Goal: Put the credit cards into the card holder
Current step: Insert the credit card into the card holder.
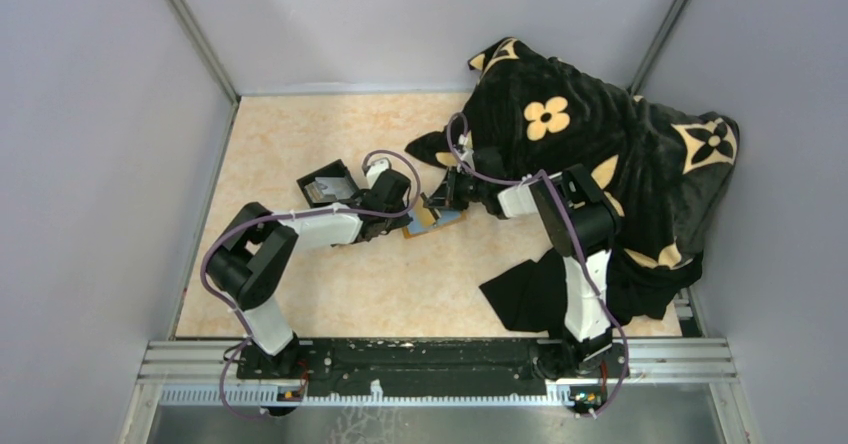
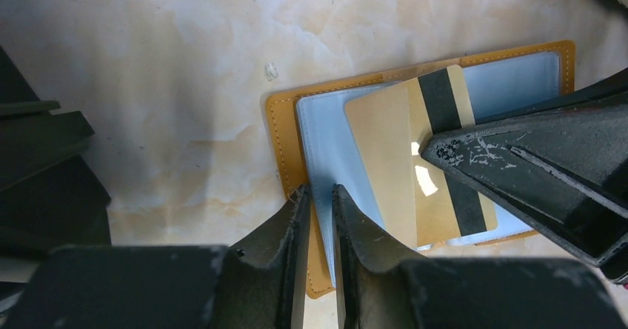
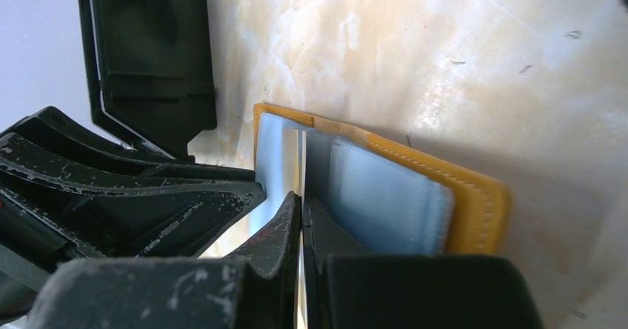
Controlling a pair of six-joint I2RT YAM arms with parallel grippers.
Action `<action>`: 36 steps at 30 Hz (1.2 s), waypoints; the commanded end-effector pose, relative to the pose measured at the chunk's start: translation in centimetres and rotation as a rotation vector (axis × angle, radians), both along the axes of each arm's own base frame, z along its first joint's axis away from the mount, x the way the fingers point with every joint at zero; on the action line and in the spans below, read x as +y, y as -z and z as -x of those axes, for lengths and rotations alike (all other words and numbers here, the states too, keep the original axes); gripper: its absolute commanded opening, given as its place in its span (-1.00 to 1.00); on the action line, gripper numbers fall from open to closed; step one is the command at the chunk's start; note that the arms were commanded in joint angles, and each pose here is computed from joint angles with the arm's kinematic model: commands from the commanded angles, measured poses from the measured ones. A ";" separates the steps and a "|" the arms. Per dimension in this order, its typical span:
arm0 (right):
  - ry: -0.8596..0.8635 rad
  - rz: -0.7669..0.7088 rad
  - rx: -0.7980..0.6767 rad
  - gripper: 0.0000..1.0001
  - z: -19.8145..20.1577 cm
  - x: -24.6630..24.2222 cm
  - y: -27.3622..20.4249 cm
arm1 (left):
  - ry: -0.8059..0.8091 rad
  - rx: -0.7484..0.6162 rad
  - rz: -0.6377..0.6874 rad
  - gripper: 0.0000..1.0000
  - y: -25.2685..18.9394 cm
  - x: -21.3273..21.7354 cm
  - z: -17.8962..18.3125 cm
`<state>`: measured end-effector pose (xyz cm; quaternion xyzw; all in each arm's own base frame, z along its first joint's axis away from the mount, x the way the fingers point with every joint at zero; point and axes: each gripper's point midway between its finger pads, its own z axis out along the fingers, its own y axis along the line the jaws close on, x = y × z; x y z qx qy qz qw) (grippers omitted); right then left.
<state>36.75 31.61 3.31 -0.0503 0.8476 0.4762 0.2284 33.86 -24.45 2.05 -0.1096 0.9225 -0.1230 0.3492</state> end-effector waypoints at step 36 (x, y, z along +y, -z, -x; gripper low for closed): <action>0.066 0.509 -0.120 -0.05 0.9 -1.9 0.5 | 0.022 0.244 -0.211 -0.53 6.6 5.8 6.4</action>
